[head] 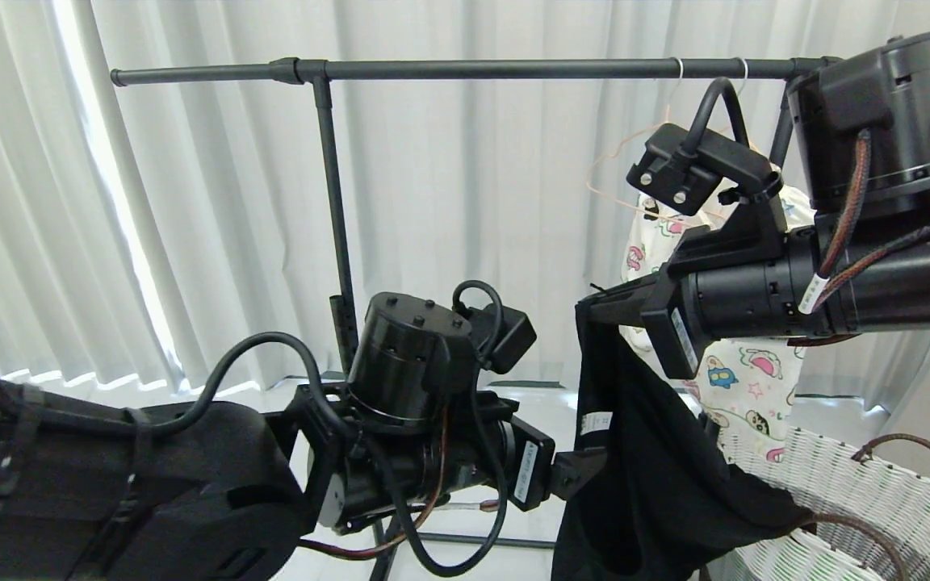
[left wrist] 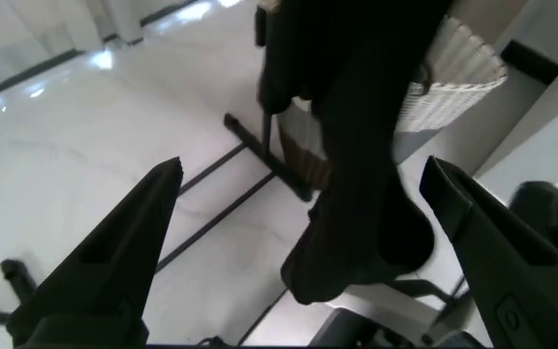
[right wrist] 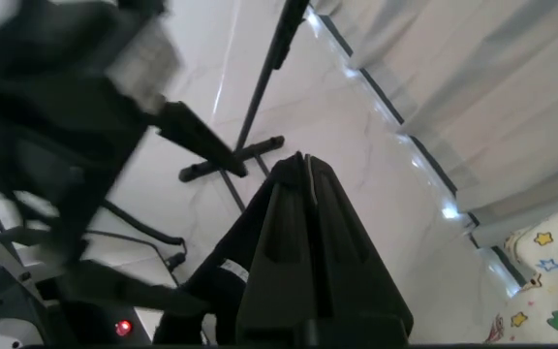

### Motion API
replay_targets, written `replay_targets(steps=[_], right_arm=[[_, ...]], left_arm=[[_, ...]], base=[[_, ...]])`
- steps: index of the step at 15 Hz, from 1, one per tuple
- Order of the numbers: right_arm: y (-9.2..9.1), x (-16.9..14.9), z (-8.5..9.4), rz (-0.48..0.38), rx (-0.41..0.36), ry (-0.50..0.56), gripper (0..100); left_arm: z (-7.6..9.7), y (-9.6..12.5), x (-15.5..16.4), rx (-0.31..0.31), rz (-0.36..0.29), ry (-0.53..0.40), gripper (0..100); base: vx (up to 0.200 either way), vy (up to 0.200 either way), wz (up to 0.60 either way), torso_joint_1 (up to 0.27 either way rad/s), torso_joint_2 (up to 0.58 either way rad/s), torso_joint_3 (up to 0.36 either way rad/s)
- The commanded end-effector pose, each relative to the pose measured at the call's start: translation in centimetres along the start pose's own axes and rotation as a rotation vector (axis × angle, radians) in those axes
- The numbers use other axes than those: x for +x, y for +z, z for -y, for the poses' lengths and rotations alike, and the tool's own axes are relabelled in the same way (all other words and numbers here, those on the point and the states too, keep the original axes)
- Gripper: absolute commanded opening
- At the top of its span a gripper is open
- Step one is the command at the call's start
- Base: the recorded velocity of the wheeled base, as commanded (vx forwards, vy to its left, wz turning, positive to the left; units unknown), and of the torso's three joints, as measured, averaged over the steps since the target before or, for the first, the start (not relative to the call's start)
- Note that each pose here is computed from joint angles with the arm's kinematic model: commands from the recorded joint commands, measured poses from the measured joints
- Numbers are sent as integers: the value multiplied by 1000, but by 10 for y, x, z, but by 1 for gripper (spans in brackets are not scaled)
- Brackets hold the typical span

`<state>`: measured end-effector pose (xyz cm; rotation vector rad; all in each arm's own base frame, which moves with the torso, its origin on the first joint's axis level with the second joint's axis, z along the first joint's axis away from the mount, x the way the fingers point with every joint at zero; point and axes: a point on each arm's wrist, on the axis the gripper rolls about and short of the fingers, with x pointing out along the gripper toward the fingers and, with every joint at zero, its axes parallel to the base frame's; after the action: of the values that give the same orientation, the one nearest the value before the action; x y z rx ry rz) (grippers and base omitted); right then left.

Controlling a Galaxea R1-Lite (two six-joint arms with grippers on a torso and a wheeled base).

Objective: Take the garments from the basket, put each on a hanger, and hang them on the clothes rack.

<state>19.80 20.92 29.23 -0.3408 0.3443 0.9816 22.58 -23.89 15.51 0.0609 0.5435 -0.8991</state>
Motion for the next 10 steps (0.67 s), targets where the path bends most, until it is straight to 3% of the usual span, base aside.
replay_targets(steps=[1,5,10], right_arm=[[0,-1,0,3,-1,1,0],[0,-1,-1,5,1,29,0],[1,-1,-1,9,0,28,0]], left_arm=[[-10,-13,20,0,-60,20,100],[-14,-22,37,2,-102,30,100],[-27,-37,34,73,-157,57,100]], base=[[0,0,0,0,0,0],[0,0,0,0,0,0],[0,0,0,0,0,0]])
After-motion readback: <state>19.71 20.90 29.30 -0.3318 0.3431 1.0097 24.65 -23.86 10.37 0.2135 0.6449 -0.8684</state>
